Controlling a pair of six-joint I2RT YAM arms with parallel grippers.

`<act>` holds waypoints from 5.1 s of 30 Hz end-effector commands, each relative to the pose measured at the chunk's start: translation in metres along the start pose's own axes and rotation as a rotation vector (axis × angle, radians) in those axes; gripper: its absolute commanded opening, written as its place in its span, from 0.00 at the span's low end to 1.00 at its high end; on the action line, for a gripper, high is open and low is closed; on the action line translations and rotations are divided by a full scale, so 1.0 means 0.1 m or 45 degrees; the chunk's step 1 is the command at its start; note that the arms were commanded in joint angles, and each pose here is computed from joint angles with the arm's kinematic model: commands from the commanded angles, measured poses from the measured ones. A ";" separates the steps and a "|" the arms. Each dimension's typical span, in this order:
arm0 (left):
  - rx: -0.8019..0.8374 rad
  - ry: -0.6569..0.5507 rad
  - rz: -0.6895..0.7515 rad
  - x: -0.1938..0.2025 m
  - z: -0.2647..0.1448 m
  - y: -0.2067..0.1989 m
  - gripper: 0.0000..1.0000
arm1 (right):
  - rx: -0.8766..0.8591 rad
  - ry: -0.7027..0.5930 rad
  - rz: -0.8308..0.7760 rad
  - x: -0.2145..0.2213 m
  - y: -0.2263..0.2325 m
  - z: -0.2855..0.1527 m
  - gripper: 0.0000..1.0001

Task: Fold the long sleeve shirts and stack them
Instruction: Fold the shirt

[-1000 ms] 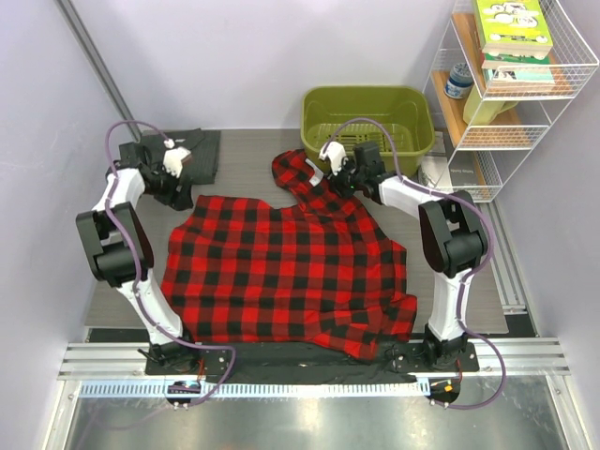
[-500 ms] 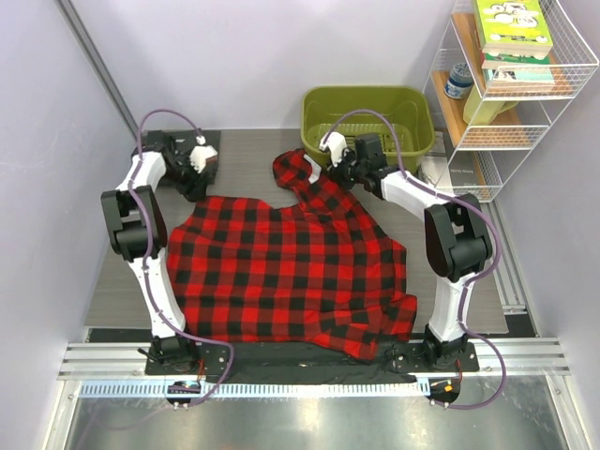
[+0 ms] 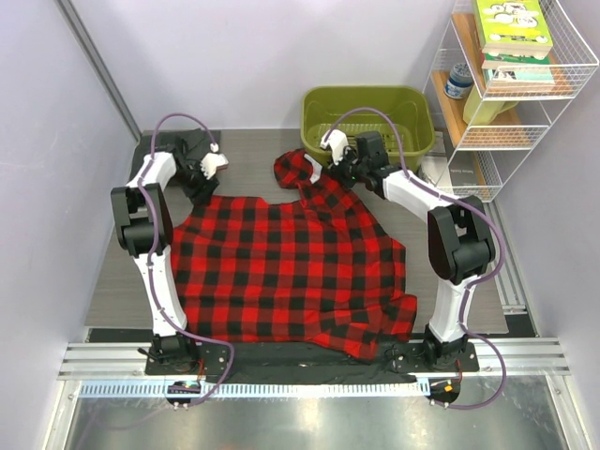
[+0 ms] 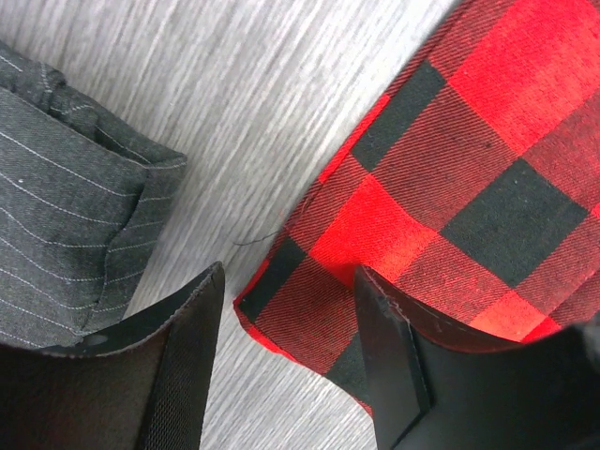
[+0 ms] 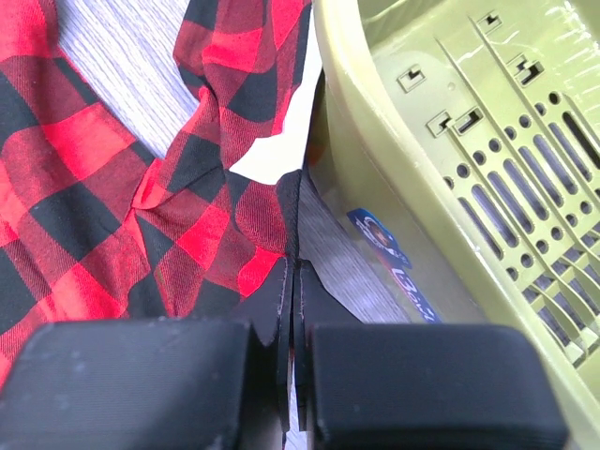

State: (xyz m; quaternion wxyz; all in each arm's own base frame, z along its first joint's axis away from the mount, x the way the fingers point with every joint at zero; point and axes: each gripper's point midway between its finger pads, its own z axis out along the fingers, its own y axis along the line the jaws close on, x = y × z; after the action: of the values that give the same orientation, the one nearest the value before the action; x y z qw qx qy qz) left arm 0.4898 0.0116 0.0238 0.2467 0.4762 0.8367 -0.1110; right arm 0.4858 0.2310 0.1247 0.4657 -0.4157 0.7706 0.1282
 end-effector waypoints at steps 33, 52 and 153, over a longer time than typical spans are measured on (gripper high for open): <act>-0.071 -0.072 -0.092 -0.26 -0.20 0.36 0.55 | 0.094 -0.158 -0.083 -0.57 -0.24 -0.23 0.01; 0.047 0.005 -0.147 0.02 -0.23 0.14 0.55 | 0.096 -0.166 -0.084 -0.59 -0.26 -0.22 0.01; 0.063 0.358 -0.313 0.50 -0.23 -1.21 0.40 | -0.302 0.651 0.135 1.39 0.81 -0.78 0.43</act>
State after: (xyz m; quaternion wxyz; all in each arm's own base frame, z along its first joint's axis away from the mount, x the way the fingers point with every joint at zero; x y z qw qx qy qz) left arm 0.3481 -0.0140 0.0358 0.1185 0.4259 0.8880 -0.1266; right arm 0.3445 0.1728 0.0593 0.2141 -0.4400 0.8571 0.1608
